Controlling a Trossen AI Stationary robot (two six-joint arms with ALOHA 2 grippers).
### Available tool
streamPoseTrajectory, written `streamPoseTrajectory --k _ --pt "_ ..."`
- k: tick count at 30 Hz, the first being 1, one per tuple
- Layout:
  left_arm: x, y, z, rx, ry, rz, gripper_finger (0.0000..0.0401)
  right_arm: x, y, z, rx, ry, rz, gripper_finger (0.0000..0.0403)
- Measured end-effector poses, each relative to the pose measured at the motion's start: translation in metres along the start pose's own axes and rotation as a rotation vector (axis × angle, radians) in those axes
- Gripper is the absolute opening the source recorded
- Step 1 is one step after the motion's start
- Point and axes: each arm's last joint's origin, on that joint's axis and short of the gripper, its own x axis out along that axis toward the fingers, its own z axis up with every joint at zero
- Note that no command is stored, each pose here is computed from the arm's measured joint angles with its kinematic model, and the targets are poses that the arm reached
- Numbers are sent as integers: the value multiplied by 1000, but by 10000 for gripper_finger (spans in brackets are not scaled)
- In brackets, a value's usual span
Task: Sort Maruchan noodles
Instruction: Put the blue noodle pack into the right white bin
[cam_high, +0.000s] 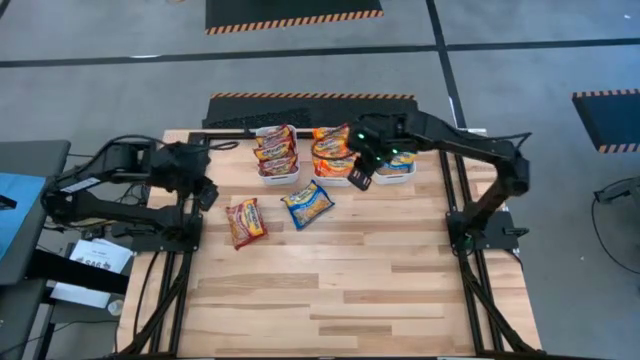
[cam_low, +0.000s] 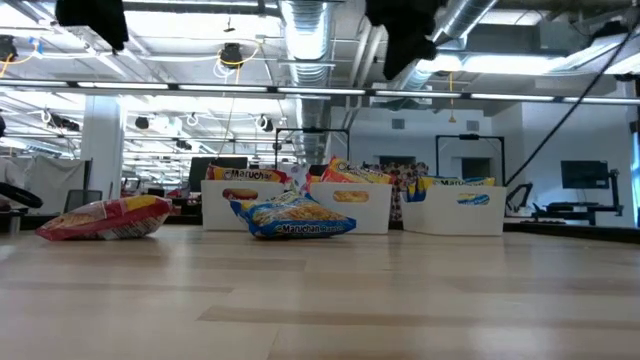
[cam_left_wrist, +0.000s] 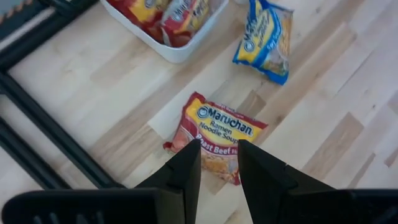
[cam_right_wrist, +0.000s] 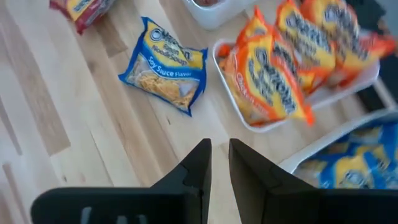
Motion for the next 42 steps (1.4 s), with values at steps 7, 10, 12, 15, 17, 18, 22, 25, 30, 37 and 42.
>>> streamPoseTrajectory --k 7,10,12,15,17,18,22,25,30,37,42 --pt "-6 8 -17 -32 -41 -25 91 5 5 -39 194 -69 47 82" --pt "2 12 -27 -21 -19 -8 91 8 17 -49 239 -107 94 82" --pt "9 14 -32 -8 -4 4 91 9 28 -52 242 -136 133 82" --pt "18 15 -38 19 27 23 91 11 44 -52 222 -161 205 82" --pt "23 15 -40 32 50 19 91 17 57 -48 179 -202 247 82" --pt "24 15 -41 38 60 17 91 21 62 -46 143 -211 254 82" --pt "29 13 -42 72 71 -8 91 41 77 -35 73 -270 320 84" --pt "29 11 -40 92 53 -37 91 55 80 -23 131 -312 380 93" --pt "29 10 -39 122 63 -64 91 68 85 -4 118 -445 491 128" --pt "29 10 -40 159 64 -70 91 56 71 24 -67 -693 452 199" --pt "29 7 -36 155 27 -95 91 33 49 53 -199 -912 398 223"
